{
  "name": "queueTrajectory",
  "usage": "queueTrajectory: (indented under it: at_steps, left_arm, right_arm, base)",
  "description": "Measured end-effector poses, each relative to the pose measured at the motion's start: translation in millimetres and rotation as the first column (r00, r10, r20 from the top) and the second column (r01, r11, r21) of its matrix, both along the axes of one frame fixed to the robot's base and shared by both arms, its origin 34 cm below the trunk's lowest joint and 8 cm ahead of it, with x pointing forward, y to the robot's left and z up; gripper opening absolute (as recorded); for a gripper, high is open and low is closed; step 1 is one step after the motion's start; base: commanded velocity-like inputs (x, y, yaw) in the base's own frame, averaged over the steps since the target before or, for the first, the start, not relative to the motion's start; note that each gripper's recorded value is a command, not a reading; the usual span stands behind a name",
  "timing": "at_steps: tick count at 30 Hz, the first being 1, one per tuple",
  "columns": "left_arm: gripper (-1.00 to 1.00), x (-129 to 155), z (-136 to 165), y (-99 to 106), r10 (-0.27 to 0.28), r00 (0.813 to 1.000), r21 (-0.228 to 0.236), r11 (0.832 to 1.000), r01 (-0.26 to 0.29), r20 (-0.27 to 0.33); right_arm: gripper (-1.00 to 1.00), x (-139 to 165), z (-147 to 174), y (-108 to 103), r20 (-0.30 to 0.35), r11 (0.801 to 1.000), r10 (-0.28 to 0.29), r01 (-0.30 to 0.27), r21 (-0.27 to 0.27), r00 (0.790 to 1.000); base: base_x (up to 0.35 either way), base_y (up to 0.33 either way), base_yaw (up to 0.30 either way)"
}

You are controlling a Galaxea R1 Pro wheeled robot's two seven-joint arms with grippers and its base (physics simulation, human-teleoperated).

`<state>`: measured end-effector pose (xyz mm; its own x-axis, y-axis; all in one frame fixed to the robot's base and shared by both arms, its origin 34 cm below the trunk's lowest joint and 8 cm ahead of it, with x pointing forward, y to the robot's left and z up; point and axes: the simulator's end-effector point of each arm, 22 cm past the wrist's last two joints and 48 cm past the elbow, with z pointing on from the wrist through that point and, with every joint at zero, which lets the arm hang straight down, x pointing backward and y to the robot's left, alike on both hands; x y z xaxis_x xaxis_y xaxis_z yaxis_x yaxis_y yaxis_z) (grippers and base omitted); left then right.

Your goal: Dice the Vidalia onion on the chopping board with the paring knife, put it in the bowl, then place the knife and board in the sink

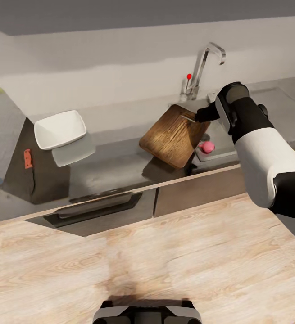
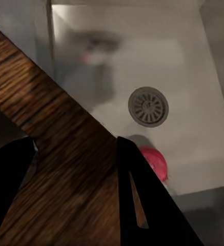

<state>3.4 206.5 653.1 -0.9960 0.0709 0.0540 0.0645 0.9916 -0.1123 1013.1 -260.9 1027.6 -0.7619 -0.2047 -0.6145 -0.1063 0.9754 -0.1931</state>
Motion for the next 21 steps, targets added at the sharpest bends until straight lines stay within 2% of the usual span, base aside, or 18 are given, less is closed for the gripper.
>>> queueTrajectory:
  at_steps: [3, 8, 12, 16, 21]
  left_arm:
    - [1.0, 0, 0, 0, 0.0, 1.0, 0.0, 1.0, 0.0, -0.001]
    - [1.0, 0, 0, 0, 0.0, 1.0, 0.0, 1.0, 0.0, 0.0]
    - [1.0, 0, 0, 0, 0.0, 1.0, 0.0, 1.0, 0.0, 0.0]
    - [1.0, 0, 0, 0, 0.0, 1.0, 0.0, 1.0, 0.0, -0.001]
    - [1.0, 0, 0, 0, 0.0, 1.0, 0.0, 1.0, 0.0, 0.0]
  right_arm:
    - [-1.0, 0, 0, -5, 0.002, 1.0, -0.021, 0.021, 0.017, 1.0]
    - [-1.0, 1, 3, -19, 0.015, 0.998, -0.069, 0.069, 0.0, 0.998]
    - [-1.0, 0, 2, -33, 0.015, 0.989, -0.137, 0.135, 0.057, 0.991]
    - [-1.0, -1, -4, -50, 0.025, 0.981, -0.191, 0.191, 0.032, 0.981]
    - [-1.0, 0, -19, -57, 0.035, 0.976, -0.215, 0.215, 0.013, 0.976]
  base:
    - [0.0, 0.298, 0.0]
    - [0.0, 0.298, 0.0]
    - [0.0, 0.298, 0.0]
    - [0.0, 0.298, 0.0]
    - [0.0, 0.298, 0.0]
